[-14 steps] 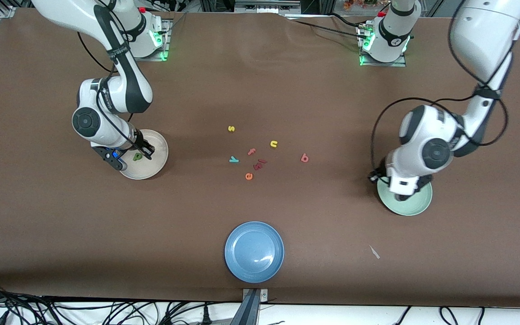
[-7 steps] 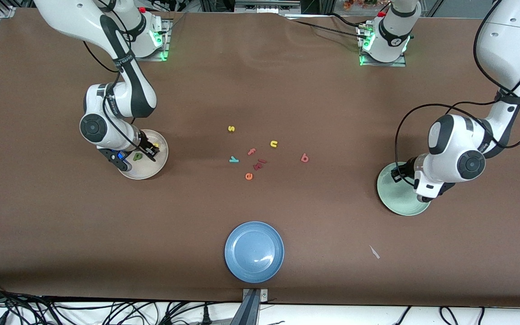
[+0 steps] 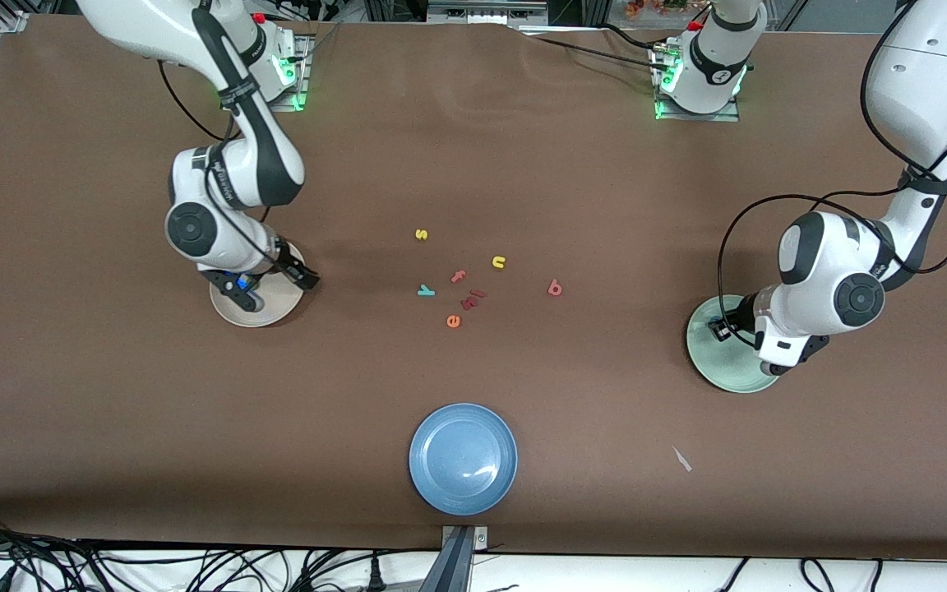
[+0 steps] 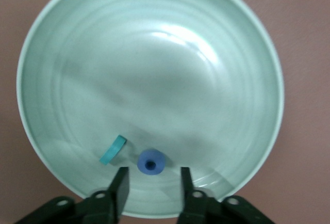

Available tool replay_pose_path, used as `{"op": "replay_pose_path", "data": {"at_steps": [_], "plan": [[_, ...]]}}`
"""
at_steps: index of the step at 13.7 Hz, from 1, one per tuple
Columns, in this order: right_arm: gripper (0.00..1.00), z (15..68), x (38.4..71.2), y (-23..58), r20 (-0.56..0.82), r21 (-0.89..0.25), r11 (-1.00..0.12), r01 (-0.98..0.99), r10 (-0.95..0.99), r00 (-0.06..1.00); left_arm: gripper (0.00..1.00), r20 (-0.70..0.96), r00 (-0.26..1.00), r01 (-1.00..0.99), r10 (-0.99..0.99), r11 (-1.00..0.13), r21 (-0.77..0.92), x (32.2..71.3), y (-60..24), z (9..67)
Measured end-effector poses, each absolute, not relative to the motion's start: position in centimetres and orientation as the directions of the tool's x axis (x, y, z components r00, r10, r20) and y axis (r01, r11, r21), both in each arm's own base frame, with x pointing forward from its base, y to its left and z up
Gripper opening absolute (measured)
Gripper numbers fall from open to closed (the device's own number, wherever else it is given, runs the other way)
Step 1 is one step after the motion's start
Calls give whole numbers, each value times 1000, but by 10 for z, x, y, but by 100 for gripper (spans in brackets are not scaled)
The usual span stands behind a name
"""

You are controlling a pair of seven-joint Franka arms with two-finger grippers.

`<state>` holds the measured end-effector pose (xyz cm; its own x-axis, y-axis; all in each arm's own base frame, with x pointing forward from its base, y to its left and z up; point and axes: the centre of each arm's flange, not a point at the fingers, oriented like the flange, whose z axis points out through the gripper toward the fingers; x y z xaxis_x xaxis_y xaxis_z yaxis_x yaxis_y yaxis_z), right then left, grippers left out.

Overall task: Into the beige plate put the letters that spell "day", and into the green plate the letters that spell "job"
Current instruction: 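Release the yellow letter and blue o onto the cream and green plates, then grasp the cyan v and pink letter with the right and left grippers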

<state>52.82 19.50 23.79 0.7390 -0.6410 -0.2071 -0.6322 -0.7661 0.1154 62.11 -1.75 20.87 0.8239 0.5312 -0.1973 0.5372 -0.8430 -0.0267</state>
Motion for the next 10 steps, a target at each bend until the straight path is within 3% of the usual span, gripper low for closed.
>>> {"op": "replay_pose_path", "data": {"at_steps": [4,5,10], "plan": [[99,243,501,278,-180,90,-691,-717,-719,671,95,-197,852,499,485,-866,26,631,-88,244],[99,241,494,296,-167,81,-666,-742,-743,649,100,-203,852,499,482,-865,41,628,-125,254],[95,217,460,357,-131,68,-539,-840,-839,528,96,-202,885,438,419,-897,63,573,-299,257]]}}
